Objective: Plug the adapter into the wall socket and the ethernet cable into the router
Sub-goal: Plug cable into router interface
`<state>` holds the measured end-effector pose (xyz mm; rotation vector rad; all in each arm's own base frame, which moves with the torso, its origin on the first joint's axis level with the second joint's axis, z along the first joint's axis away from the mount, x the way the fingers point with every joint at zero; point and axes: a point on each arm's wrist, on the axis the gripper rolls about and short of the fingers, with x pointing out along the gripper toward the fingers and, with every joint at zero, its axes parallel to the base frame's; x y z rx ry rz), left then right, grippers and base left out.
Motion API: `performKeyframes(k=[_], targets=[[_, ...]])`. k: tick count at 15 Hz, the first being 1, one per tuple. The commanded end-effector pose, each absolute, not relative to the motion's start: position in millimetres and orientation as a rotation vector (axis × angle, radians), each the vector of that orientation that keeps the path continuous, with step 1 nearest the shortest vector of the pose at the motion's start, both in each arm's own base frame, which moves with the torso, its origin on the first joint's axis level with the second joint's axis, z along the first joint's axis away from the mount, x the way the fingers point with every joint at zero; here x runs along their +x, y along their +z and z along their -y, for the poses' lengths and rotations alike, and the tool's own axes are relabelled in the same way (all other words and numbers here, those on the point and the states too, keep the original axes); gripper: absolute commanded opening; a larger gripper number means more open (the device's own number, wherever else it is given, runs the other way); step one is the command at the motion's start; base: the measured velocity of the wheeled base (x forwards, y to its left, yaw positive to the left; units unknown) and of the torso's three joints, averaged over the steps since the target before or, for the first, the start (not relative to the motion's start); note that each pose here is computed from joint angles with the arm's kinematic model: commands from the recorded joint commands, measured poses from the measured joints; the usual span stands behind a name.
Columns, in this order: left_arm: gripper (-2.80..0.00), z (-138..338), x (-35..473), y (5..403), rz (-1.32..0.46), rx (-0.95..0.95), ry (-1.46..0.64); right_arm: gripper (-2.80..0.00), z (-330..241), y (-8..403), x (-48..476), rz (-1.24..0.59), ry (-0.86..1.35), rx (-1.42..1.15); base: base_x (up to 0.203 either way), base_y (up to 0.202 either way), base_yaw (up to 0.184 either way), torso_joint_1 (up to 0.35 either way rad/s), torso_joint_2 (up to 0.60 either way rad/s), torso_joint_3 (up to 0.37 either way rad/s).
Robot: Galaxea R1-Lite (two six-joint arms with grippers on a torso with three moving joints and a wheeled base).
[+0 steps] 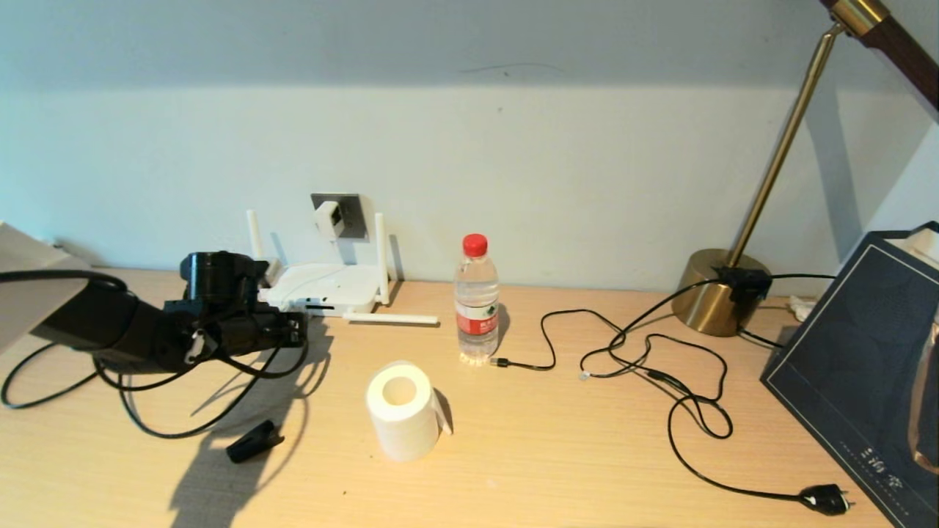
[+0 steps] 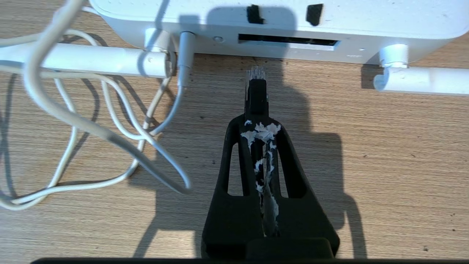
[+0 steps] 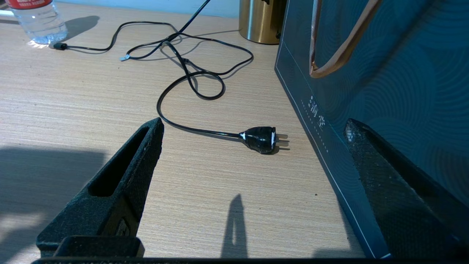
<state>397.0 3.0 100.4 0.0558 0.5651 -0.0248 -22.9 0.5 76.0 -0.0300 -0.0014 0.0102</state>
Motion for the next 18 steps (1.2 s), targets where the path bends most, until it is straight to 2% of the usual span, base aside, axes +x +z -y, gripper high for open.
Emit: performKeyframes(k=[1, 18], targets=[[-2.80, -5.7, 397.4, 101.8, -0.558, 0.058, -0.022, 0.00, -0.5, 75.9, -22.9, 0.002, 0.011, -0.031, 0.000, 0.000, 0.000, 0.000, 0.00, 0.000], [-2.80, -13.6, 406.9, 98.5, -0.549, 0.052, -0.057, 0.00, -0.5, 75.9, -22.9, 0.002, 0.011, -0.031, 0.000, 0.000, 0.000, 0.000, 0.00, 0.000]])
